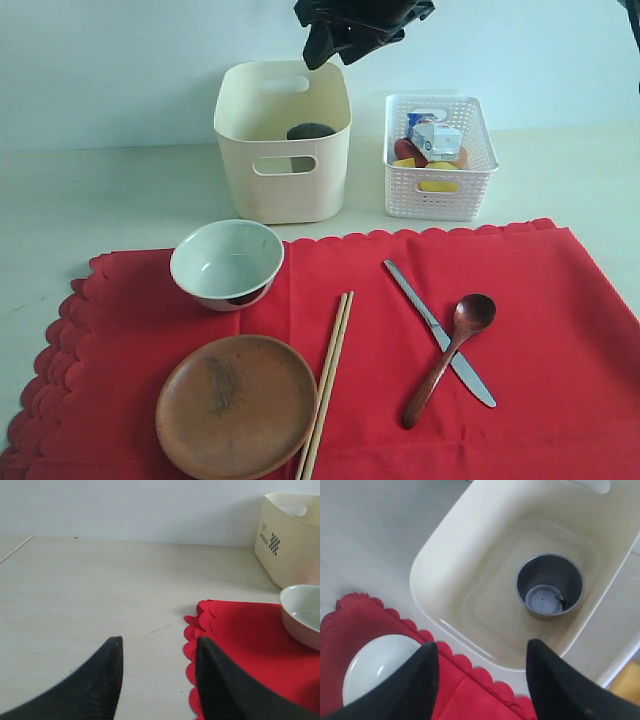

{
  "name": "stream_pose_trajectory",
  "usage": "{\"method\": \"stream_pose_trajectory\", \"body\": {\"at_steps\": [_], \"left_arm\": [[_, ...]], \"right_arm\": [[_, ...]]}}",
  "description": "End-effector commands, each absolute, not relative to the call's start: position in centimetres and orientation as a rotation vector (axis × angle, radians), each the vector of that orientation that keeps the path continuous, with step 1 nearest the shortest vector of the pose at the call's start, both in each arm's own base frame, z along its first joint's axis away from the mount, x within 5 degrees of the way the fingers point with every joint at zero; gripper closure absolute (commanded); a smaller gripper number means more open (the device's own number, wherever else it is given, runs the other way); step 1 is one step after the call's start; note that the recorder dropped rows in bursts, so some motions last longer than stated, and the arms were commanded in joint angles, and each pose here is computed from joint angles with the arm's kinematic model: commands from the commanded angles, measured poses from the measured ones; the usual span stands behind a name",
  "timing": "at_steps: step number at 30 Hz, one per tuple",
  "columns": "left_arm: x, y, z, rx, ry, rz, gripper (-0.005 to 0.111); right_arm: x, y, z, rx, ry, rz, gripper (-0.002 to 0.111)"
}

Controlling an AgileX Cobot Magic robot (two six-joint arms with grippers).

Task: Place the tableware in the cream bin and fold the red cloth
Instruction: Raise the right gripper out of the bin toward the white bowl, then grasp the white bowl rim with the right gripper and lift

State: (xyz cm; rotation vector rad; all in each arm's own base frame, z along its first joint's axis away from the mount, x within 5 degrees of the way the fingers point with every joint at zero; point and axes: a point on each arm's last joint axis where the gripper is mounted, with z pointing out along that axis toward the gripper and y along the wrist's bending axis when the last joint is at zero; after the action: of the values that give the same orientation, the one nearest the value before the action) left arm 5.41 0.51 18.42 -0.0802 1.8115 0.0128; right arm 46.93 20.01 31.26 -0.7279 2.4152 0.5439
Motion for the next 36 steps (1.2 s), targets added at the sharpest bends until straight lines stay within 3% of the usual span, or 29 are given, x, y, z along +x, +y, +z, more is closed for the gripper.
{"method": "stream_pose_trajectory", "body": {"at_steps": [1, 13, 36], "left_arm": [[5.4, 0.5, 18.4, -0.085, 1.802, 0.011, 0.061], [5.4, 0.5, 18.4, -0.085, 1.802, 0.011, 0.061], [5.4, 0.5, 18.4, -0.085, 1.802, 0.011, 0.061]], "right_arm": [[46.0, 20.7, 32.1, -0.745, 2.407, 0.579, 0.057], [43.1, 23.6, 29.8, -0.939, 2.471, 0.59, 0.057], [40.1, 27.1, 19.2, -1.04, 2.625, 0.478, 0.057]]}}
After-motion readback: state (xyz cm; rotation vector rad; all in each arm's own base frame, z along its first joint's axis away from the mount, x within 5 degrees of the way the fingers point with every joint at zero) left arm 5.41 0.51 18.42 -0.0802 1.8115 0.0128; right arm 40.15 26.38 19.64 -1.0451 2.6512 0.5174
